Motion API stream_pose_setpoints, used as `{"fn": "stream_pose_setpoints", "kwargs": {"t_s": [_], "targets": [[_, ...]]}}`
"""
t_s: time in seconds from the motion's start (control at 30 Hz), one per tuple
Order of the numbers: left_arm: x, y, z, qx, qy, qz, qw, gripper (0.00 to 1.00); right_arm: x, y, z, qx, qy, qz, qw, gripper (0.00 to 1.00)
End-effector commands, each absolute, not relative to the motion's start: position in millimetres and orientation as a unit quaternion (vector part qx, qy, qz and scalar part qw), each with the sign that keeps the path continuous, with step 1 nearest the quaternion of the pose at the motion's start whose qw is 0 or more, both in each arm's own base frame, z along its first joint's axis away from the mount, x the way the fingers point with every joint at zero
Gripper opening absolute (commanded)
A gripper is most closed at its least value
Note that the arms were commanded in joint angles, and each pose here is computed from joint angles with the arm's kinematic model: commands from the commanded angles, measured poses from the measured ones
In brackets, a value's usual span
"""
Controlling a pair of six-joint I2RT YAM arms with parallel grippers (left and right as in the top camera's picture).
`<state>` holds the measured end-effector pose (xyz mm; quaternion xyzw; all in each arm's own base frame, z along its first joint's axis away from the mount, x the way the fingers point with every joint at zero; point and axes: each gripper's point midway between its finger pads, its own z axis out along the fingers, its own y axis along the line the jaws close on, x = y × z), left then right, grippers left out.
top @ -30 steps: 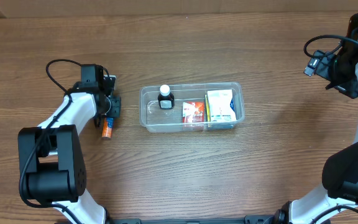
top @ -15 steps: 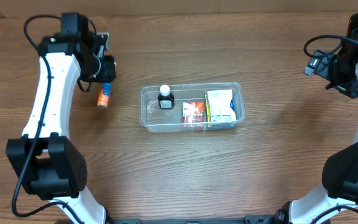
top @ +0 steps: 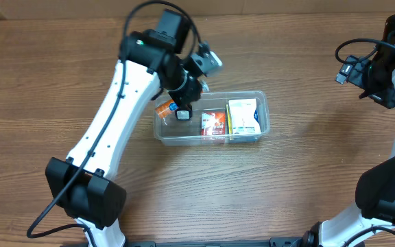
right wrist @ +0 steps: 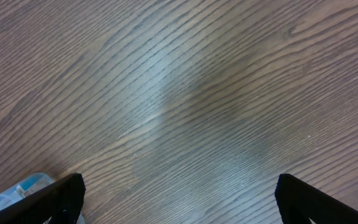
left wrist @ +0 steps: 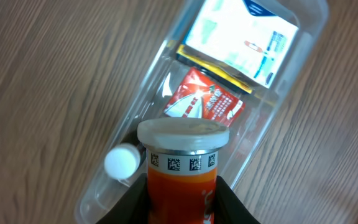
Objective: Pack container
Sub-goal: 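Carry the orange tube over the container's left end, then lower the orange tube flat into the container beside the bottle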
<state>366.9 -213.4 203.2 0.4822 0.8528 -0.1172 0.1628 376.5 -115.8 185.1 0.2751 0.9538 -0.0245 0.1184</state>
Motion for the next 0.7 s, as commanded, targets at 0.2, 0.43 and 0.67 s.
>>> {"fn": "stream_pose_setpoints", "kwargs": {"t_s": [0.2,0.43,0.67], "targets": [[359.9,-219.3,141.4,0.620,0.765,-0.084,0.151,0.04,378.8,-117.6,205.5,0.275,0.949,-0.028,0.149,1.00],[358.4,-218.7,114.3,0.674,0.719,-0.073,0.154,0.04,378.8,-117.6,205.5,0.275,0.949,-0.028,0.149,1.00],[356.8,-218.0,93.8,0.700,0.693,-0.067,0.157,0.04,378.7,-117.6,205.4,0.275,0.949,-0.028,0.149,1.00]]}}
